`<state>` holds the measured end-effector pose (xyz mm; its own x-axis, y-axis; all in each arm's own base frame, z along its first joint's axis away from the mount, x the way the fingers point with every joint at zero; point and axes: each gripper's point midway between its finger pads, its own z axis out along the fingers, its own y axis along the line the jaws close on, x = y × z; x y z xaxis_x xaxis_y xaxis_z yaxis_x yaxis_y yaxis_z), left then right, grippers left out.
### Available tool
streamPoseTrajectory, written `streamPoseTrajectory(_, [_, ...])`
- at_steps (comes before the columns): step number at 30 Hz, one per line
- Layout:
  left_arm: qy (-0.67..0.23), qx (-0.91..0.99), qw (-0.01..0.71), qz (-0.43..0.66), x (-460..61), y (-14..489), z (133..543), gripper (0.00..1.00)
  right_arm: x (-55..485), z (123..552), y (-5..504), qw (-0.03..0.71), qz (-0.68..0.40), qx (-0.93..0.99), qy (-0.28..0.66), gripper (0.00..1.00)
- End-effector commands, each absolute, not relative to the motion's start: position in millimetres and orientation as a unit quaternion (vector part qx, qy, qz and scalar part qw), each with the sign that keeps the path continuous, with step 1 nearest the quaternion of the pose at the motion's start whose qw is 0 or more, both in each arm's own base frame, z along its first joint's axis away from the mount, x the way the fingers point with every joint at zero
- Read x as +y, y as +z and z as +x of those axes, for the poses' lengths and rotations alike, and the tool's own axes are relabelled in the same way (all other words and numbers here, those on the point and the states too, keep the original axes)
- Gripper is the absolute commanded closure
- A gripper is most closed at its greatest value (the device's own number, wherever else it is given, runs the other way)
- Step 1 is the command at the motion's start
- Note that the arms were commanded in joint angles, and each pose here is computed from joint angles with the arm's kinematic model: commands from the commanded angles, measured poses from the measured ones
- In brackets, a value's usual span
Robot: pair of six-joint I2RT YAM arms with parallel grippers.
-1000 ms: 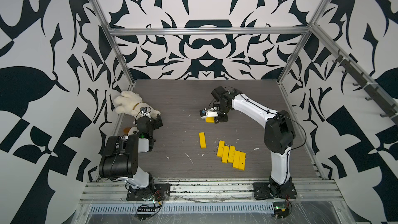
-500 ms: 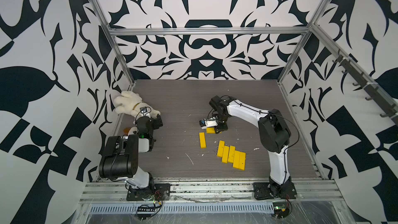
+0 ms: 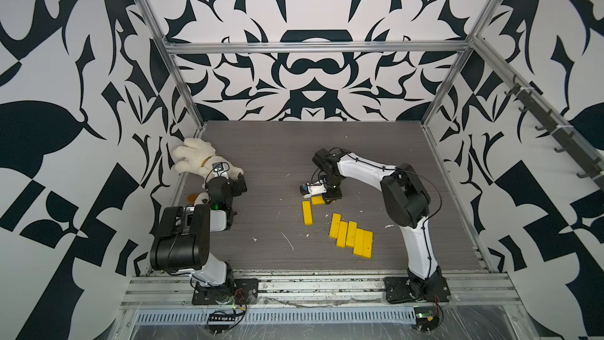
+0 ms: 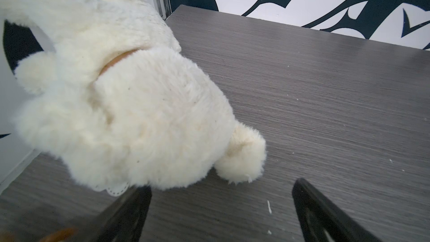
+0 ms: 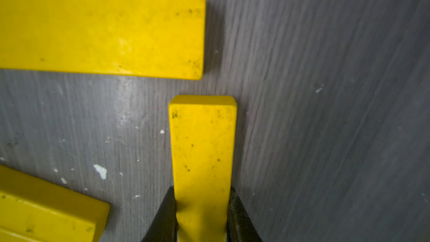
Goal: Assemble the number 8 with building blocks
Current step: Assemble the building block at the center of the board.
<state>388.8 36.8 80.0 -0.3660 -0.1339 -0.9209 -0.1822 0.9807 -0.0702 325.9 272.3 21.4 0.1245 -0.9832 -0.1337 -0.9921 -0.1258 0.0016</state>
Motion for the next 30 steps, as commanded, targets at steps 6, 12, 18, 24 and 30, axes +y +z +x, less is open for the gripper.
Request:
streamPoseTrajectory(6, [0.02, 0.819, 0.566, -0.096, 37.8, 87.7, 392.4, 0.01, 288.6, 334.2, 32.6, 0.057, -0.736, 0.671, 0.069, 0.97])
streamPoseTrajectory(12, [0.02, 0.818, 0.566, -0.096, 37.8, 88.1, 392.4, 0.01, 286.1, 334.5, 34.4, 0.044, -0.73, 0.679, 0.064, 0.95])
streamPoseTrajectory(18, [0.02, 0.819, 0.566, -0.095, 37.6, 87.9, 392.4, 0.01, 291.8, 328.6, 37.1, 0.049, -0.728, 0.681, 0.067, 0.93])
streamPoseTrajectory(24, [0.02, 0.819, 0.566, -0.095, 37.4, 88.0, 392.4, 0.01, 291.9, 325.5, 38.5, 0.05, -0.729, 0.68, 0.062, 0.9])
streamPoseTrajectory(30, [0.019, 0.819, 0.566, -0.095, 37.5, 88.1, 392.6, 0.01, 288.5, 321.4, 40.0, 0.041, -0.729, 0.681, 0.055, 0.87])
